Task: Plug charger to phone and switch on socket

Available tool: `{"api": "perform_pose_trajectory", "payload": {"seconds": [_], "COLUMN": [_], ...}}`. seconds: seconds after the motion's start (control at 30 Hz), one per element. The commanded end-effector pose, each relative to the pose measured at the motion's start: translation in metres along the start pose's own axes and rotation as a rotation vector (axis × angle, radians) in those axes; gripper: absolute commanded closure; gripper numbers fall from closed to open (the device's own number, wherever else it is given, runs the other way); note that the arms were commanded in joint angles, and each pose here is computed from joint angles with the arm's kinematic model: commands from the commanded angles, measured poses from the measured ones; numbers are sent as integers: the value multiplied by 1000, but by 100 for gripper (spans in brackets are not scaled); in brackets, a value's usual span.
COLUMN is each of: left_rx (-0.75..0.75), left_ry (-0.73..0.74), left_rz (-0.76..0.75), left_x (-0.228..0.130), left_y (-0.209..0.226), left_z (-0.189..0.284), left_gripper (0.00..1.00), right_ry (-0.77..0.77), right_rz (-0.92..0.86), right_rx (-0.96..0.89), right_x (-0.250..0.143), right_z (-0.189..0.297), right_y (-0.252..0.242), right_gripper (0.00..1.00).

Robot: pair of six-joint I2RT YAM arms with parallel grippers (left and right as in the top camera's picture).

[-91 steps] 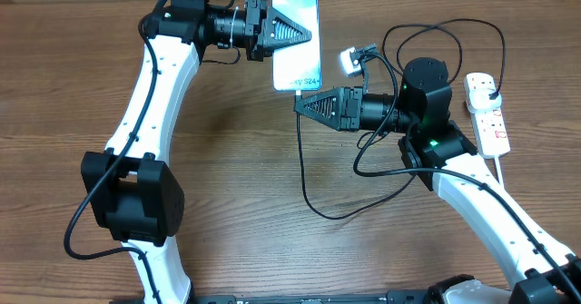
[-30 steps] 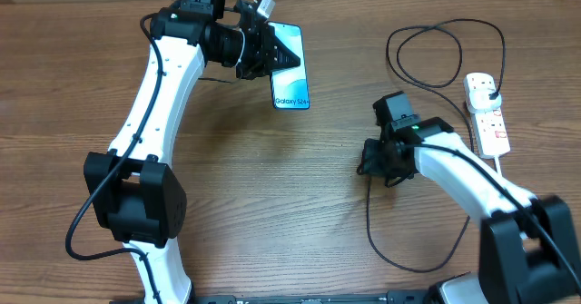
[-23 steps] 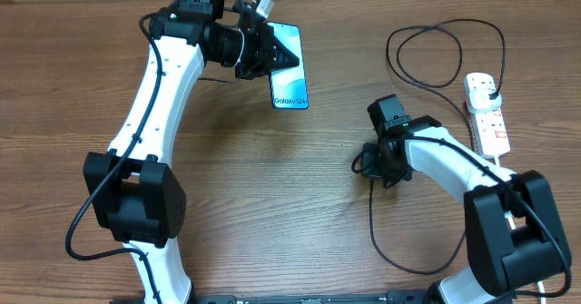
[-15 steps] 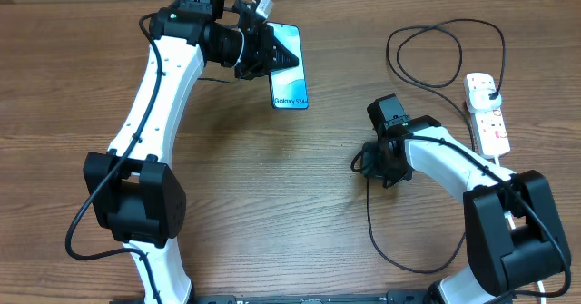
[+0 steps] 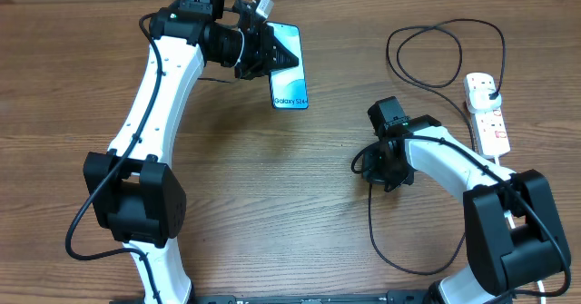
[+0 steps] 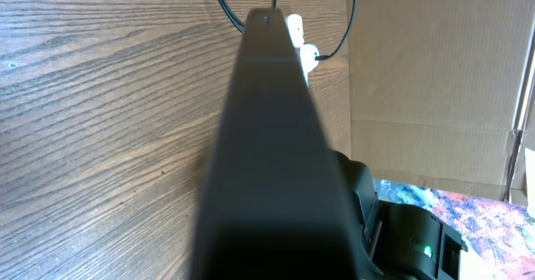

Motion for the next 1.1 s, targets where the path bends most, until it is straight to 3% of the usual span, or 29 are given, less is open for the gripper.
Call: {"api": "perform_pose_trajectory", "payload": {"seconds": [0.0,0.13,0.37,0.57,1.07], "left_rx": [-28,-28,-28,-27,-71], "left_ry": [-27,-27,-27,-23,5], "left_rz": [-73,-73,-72,-66,-65], "left_x": [-3,-4,-4,-5,-8], "left_y": [-19,-19,-19,-19,-24], "left_z": [15,15,15,15,15], "left_gripper": [95,95,95,96,96], "right_ry": [32,29,30,30,24], "right_rz": [-2,-2,-2,-3,-6], "right_rx": [12,13,13,13,22], "right_x": [-3,-3,-3,-3,-2], "right_z": [-8,-8,-8,-8,-8], "right_y": [1,1,1,1,3], "right_gripper": [78,89,84,93,96]}}
Point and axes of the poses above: each gripper's point midway between its finger pads, its own z axis back along the fingers, its own y axis along the line the jaws close on, x = y × z, the point moved 4 cm from there along z, back along the fingers, and after that the axes turned 10 degrees about z, right-handed, at the moved point
